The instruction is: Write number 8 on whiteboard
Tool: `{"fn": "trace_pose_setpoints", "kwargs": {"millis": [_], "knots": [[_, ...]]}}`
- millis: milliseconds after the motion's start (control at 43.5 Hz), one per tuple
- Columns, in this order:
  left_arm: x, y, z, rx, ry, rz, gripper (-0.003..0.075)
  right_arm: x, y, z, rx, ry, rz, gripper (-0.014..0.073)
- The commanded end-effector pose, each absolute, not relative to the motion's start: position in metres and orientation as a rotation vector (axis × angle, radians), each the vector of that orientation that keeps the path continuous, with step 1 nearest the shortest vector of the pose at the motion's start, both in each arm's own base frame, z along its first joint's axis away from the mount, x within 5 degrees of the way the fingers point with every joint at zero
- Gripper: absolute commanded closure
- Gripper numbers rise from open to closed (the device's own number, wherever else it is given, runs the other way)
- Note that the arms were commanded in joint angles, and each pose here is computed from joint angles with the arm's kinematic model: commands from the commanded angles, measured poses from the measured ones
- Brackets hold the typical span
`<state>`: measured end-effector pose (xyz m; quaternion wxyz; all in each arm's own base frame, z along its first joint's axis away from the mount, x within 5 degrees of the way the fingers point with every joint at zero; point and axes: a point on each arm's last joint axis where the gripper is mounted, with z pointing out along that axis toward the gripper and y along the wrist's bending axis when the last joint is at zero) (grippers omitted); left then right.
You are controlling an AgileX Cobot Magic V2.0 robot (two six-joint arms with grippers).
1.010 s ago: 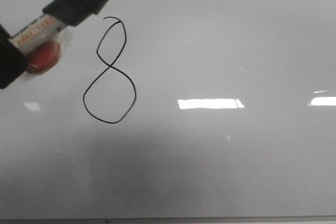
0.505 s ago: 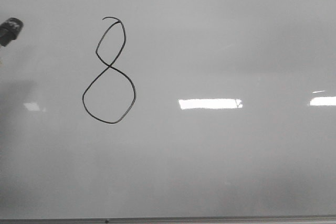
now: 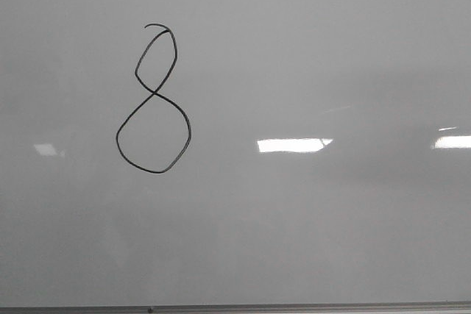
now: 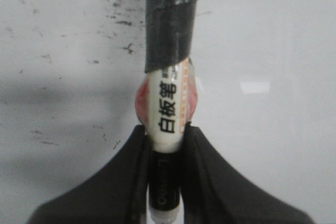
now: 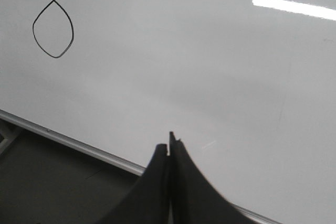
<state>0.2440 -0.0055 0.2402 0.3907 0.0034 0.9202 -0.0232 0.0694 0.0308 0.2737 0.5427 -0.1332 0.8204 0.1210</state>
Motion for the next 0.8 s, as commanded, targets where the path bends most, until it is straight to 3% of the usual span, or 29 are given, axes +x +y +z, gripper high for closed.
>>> {"fn": "trace_pose_setpoints", "kwargs": {"millis": [0,207,276,413,574,666,781], "knots": [[0.259,-0.003,0.251,-0.044,2.175,-0.055,0.0741,0.073,0.028,0.287,-0.26,1.865,0.269,0.0662],[0.276,-0.002,0.23,-0.082,2.198,-0.055,0.0735,0.073,0.028,0.287,-0.26,1.865,0.269,0.0662],[0.277,-0.002,0.226,-0.083,2.214,-0.055,0.0685,0.073,0.028,0.287,-0.26,1.865,0.269,0.0662],[0.28,-0.002,0.219,-0.084,2.233,-0.053,0.0491,0.073,0.028,0.287,-0.26,1.865,0.269,0.0662],[0.28,-0.002,0.218,-0.084,2.238,-0.053,0.0334,0.073,0.028,0.287,-0.26,1.865,0.269,0.0662],[0.279,-0.002,0.221,-0.084,2.227,-0.054,0.029,0.073,0.028,0.285,-0.259,1.869,0.269,0.0662],[0.275,-0.002,0.229,-0.081,2.212,-0.058,0.0288,0.073,0.028,0.285,-0.259,1.871,0.27,0.0662]]}}
